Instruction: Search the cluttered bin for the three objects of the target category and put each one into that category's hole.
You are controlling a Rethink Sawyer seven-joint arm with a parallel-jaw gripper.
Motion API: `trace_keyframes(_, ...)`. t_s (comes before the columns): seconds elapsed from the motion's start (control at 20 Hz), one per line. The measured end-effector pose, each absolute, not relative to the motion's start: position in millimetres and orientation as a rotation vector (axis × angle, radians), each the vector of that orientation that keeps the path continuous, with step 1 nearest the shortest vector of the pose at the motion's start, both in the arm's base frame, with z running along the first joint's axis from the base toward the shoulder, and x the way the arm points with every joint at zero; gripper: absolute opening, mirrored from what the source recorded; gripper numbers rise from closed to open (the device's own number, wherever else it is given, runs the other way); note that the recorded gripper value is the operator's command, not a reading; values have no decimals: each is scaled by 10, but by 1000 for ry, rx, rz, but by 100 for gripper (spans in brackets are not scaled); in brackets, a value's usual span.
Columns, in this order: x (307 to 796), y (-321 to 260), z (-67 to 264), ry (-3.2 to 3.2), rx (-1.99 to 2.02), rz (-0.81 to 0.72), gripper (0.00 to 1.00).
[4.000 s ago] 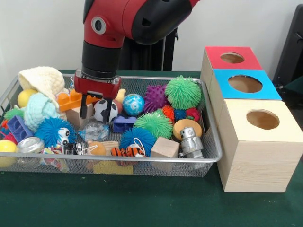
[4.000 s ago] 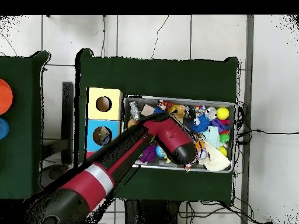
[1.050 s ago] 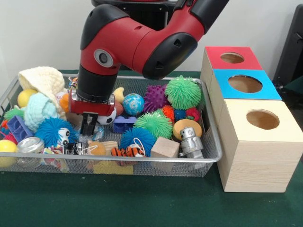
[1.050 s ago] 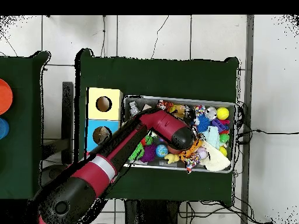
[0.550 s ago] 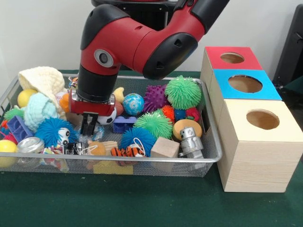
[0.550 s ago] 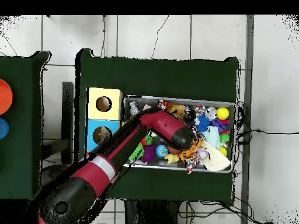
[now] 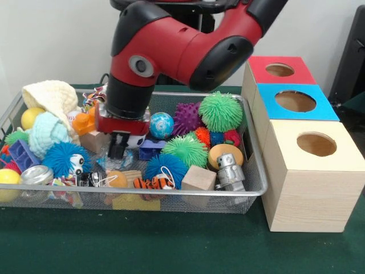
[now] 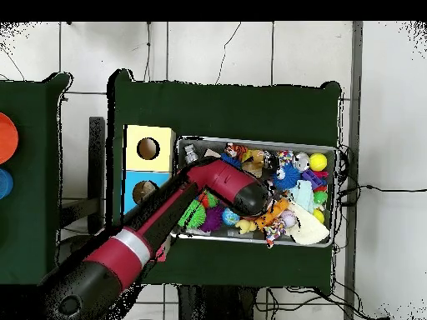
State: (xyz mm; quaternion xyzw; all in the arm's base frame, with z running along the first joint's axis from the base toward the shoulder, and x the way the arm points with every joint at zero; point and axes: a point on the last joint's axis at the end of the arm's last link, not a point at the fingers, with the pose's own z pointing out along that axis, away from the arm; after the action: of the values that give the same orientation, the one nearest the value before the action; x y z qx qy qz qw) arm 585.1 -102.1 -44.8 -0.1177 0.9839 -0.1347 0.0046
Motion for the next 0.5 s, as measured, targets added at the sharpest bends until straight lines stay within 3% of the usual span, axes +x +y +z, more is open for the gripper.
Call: trace_keyframes(0.5,5789,-462,-137,3100,-502,-456,0)
